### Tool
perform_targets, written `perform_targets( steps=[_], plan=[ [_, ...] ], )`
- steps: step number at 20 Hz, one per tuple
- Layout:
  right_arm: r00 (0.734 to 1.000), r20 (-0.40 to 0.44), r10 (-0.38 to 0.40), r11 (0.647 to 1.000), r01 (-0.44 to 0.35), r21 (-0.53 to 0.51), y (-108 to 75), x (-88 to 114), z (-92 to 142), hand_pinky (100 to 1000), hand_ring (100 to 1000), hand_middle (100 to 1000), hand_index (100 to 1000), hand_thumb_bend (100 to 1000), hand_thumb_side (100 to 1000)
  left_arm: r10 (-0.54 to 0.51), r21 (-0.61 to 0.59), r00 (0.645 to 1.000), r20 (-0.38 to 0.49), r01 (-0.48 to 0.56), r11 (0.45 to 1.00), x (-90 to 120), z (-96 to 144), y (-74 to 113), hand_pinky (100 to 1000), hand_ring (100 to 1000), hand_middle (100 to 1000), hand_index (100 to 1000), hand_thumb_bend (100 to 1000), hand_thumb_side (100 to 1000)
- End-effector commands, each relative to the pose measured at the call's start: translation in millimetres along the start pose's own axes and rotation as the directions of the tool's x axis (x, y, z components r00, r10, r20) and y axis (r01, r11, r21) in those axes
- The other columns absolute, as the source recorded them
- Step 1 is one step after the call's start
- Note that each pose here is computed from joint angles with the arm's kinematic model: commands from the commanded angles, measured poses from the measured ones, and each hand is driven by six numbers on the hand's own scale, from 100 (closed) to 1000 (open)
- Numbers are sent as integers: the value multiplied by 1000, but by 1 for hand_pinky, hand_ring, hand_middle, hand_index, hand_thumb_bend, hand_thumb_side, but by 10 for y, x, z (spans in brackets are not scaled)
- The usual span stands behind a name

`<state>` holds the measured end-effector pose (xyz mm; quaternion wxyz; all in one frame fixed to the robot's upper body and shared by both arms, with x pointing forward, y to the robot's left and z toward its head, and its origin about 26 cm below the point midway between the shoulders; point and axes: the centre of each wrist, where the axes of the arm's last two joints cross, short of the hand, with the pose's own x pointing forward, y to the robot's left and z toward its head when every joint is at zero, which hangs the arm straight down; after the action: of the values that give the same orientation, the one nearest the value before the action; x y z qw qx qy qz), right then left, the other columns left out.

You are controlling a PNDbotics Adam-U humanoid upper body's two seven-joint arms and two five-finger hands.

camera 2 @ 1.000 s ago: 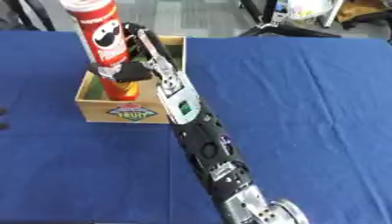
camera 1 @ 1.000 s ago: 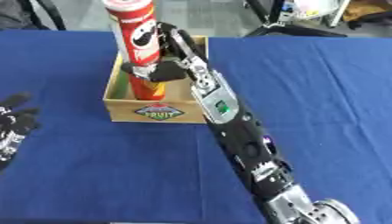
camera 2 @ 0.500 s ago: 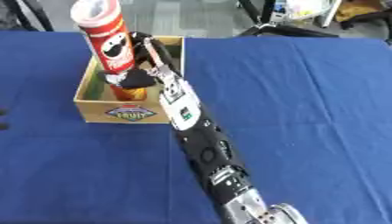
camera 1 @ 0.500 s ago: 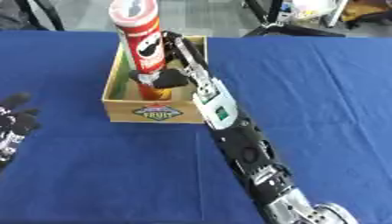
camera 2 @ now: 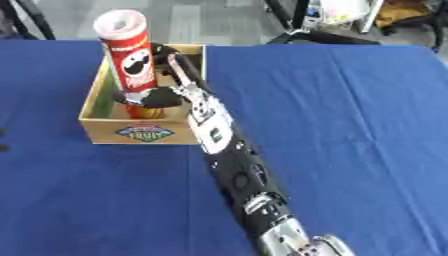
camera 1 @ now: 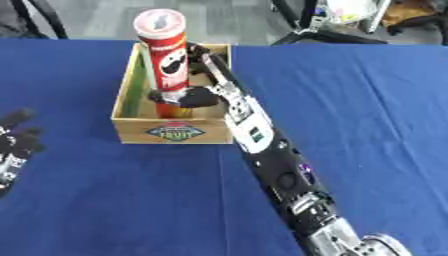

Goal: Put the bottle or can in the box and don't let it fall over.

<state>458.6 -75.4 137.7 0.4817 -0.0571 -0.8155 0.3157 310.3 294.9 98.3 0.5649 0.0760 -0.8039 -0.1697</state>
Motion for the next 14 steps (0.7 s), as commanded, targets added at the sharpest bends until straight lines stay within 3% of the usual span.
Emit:
perform_targets(
  steps=[1,5,9,11,14],
  plan=[
    [999,45,14,1000,-13,-23,-226,90,-49,797,868,874,928,801,385,-19,12,1000,18,19,1000,52,-20,62,744,831,878,920,668,728],
    [997,72,17,997,-12,-73,-479,107,-12,798,870,877,926,785,416,-24,21,1000,17,23,1000,54,-15,84,744,831,878,920,666,730],
    [992,122,36,981,-12,-192,-912,152,98,778,851,834,899,727,481,-38,39,999,25,37,999,82,-24,140,744,831,878,919,646,741],
    [986,161,45,955,5,-297,-1186,201,205,768,838,818,887,707,502,-56,61,997,48,53,997,139,-53,201,743,830,877,919,638,740],
    [971,227,79,887,36,-460,-1594,317,440,753,826,809,870,668,557,-72,121,990,118,58,991,303,-133,337,739,820,866,909,601,720]
  ],
)
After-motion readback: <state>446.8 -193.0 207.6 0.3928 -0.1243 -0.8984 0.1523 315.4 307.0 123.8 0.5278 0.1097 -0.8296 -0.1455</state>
